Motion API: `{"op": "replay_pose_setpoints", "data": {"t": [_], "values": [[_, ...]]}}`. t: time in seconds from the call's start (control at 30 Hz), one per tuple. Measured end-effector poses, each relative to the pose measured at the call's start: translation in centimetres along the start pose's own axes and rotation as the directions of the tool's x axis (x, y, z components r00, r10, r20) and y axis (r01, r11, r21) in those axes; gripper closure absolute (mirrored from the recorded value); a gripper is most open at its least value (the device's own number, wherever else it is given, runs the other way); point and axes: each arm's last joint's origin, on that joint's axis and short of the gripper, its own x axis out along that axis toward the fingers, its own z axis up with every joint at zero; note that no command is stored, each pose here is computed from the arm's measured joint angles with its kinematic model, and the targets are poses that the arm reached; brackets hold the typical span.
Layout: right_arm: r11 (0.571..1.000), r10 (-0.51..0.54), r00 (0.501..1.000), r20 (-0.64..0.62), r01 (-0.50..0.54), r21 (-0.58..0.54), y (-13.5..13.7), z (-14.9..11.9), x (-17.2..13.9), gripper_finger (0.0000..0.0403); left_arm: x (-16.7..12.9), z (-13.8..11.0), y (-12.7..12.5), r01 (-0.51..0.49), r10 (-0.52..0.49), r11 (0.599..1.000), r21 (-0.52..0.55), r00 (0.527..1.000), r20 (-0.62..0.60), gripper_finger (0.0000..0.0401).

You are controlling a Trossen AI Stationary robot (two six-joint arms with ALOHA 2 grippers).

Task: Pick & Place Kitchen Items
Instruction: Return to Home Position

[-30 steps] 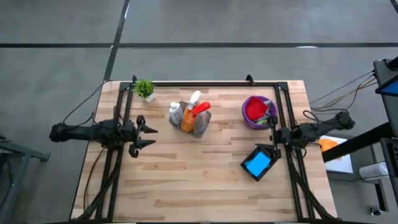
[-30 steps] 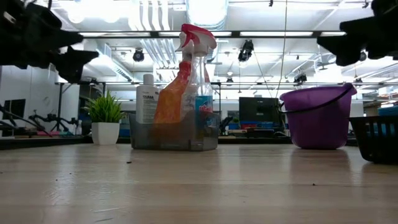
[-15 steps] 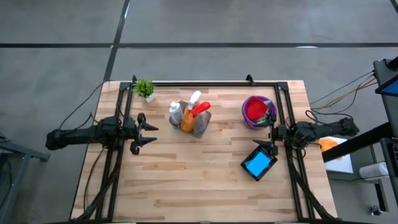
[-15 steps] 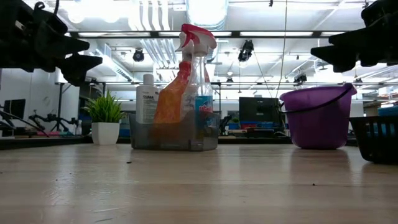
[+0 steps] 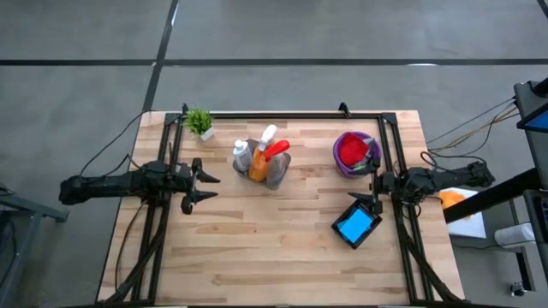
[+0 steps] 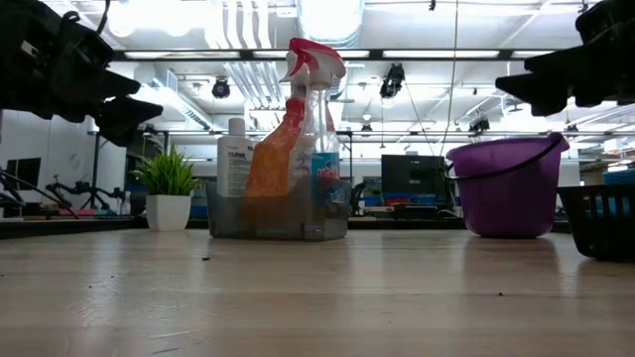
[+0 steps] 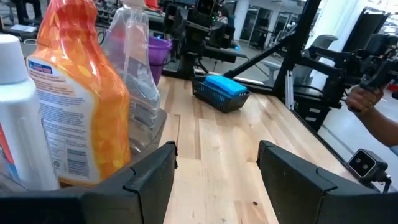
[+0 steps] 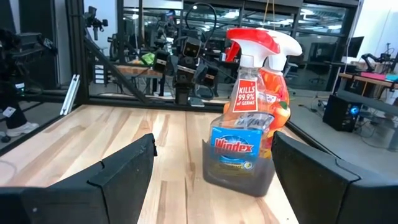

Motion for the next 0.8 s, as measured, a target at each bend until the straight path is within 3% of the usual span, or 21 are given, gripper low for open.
{"op": "replay_pose_setpoints", "data": {"t": [0.8], "values": [[1.0, 0.0, 1.0, -0.019, 0.0, 0.013, 0.04, -0.01, 0.13, 0.0087, 0.01, 0.01, 0.03, -0.012, 0.012, 0.999, -0.037, 1.0, 0.004, 0.017]]}}
